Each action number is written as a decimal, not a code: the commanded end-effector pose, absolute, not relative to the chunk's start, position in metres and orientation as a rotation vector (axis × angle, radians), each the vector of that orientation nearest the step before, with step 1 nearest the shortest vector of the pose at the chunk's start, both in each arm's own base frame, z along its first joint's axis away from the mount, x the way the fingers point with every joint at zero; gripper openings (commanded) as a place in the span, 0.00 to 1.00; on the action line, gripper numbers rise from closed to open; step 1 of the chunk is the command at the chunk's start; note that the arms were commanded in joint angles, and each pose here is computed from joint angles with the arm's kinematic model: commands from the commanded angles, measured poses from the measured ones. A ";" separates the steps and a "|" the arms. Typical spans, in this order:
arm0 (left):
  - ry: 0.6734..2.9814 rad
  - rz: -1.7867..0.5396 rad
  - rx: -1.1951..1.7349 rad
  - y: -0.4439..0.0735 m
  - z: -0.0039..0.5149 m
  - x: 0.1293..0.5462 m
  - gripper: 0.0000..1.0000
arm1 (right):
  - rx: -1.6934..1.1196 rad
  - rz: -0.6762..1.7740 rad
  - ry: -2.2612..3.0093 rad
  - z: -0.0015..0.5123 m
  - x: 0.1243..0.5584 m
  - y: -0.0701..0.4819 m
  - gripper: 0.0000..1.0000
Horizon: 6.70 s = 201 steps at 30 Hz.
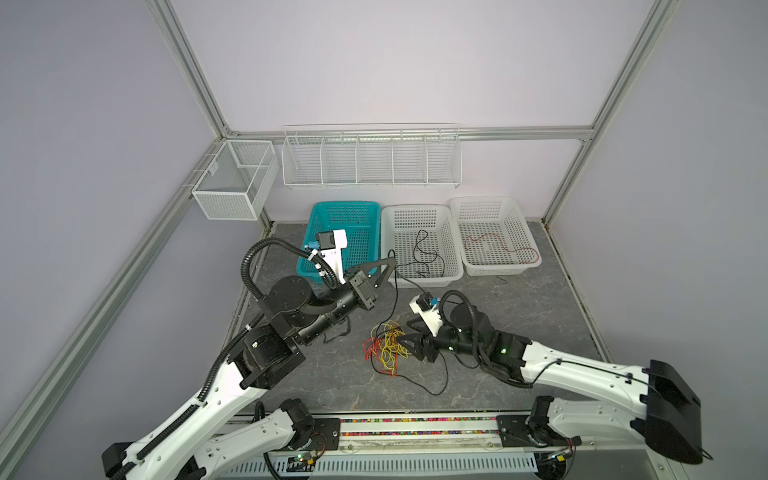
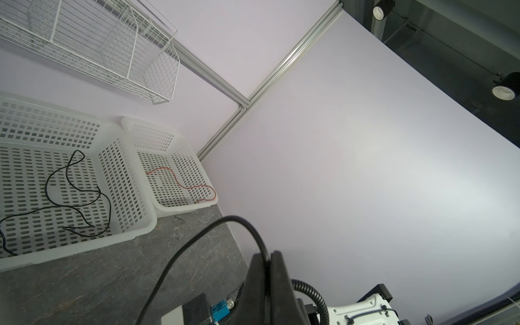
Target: Untangle the cables
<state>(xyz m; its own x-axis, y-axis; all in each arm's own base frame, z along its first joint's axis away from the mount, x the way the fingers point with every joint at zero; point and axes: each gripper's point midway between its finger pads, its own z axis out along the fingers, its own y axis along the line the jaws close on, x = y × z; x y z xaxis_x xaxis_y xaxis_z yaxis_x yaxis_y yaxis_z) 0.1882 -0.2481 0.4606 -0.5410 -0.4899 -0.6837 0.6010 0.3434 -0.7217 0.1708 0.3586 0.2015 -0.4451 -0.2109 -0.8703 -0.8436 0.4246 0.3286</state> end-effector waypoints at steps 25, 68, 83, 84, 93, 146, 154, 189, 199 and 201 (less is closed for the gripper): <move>1.526 -1.439 0.046 -0.215 0.464 0.170 0.00 | -0.827 1.059 1.762 0.212 0.190 0.439 0.15; 1.899 -1.486 0.014 -0.241 0.243 0.163 0.69 | -0.790 1.063 1.594 0.396 0.156 0.340 0.06; 1.920 -1.549 0.025 -0.253 0.221 0.158 0.26 | -0.746 1.067 1.583 0.404 0.158 0.335 0.06; 1.923 -1.547 0.027 -0.253 0.220 0.158 0.23 | -0.739 1.057 1.584 0.405 0.160 0.333 0.06; 1.970 -1.506 0.018 -0.250 0.199 0.158 0.00 | -0.706 0.988 1.539 0.433 0.160 0.310 0.06; 2.215 -0.480 0.394 -0.202 0.179 0.205 0.00 | -0.529 0.703 1.929 0.378 0.439 0.302 0.06; 2.201 -0.343 0.455 -0.201 0.181 0.230 0.00 | -0.560 0.690 2.159 0.294 0.477 0.324 0.06; 2.284 -0.589 0.493 -0.229 0.182 0.215 0.00 | -0.739 1.031 2.014 0.321 0.238 0.311 0.59; 2.263 -0.691 0.479 -0.241 0.190 0.213 0.00 | -0.892 0.988 2.096 0.222 0.169 0.316 0.59; 2.263 -0.712 0.487 -0.243 0.189 0.211 0.00 | -0.852 0.932 2.140 0.206 0.177 0.314 0.58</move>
